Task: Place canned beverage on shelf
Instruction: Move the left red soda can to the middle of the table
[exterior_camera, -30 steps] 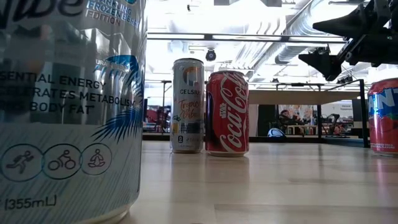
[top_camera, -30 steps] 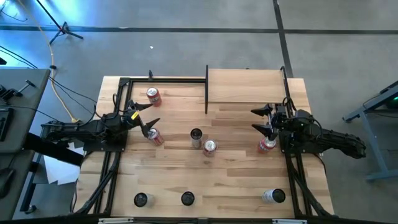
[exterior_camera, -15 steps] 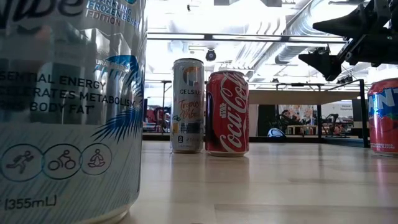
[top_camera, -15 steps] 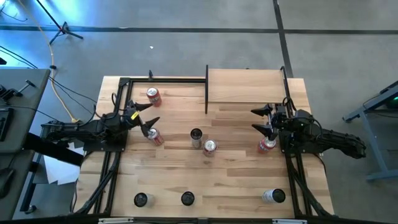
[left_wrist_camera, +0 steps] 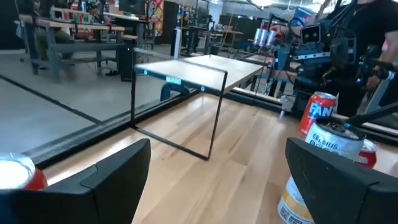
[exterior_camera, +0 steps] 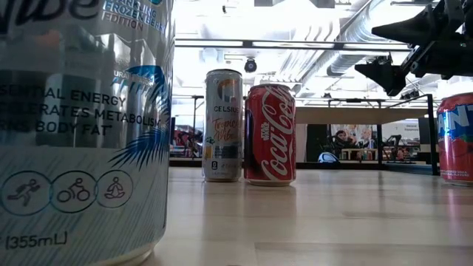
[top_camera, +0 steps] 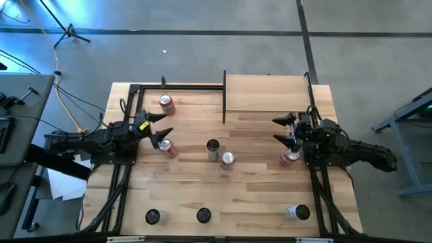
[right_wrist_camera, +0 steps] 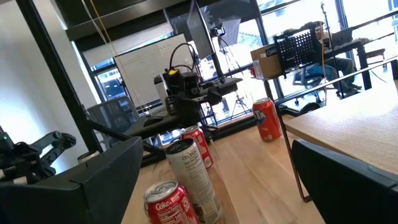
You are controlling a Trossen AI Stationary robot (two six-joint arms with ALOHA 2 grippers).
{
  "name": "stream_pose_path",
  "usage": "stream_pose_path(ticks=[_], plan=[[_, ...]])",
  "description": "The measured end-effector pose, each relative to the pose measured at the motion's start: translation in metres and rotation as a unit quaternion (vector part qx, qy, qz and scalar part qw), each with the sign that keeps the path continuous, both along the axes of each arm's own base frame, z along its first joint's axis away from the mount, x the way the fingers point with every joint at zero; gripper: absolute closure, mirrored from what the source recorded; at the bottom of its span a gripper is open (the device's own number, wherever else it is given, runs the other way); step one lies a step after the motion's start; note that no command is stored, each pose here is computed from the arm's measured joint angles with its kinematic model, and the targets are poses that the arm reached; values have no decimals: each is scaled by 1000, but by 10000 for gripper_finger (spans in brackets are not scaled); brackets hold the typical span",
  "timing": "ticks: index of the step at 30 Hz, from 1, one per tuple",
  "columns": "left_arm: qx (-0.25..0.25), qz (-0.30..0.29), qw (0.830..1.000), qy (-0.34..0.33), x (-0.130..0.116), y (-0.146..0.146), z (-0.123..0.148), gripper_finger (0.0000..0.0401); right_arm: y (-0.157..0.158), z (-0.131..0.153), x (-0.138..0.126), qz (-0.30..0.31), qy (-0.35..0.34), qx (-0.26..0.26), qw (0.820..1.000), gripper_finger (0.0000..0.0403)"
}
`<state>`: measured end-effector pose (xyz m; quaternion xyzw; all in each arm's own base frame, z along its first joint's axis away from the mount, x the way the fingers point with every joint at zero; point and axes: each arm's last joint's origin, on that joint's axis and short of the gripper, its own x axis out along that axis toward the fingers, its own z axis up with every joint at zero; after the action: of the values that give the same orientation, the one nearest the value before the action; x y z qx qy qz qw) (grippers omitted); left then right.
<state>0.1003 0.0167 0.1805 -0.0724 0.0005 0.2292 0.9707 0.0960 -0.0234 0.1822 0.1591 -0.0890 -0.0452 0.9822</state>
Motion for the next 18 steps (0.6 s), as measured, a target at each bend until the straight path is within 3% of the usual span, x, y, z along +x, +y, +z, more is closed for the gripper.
stream_pose_path(ticks=[4, 9, 14, 18], plan=[[-14, 4, 999, 34, -10, 0, 29, 50, 0, 0, 0, 0, 0, 0, 1000, 4], [-76, 37, 993, 80, -24, 0, 62, 50, 0, 0, 0, 0, 0, 0, 1000, 4], [-179, 86, 971, 131, -28, 1, 73, 50, 0, 0, 0, 0, 0, 0, 1000, 4], [-208, 104, 961, 150, -24, 1, 77, 50, 0, 0, 0, 0, 0, 0, 1000, 4]])
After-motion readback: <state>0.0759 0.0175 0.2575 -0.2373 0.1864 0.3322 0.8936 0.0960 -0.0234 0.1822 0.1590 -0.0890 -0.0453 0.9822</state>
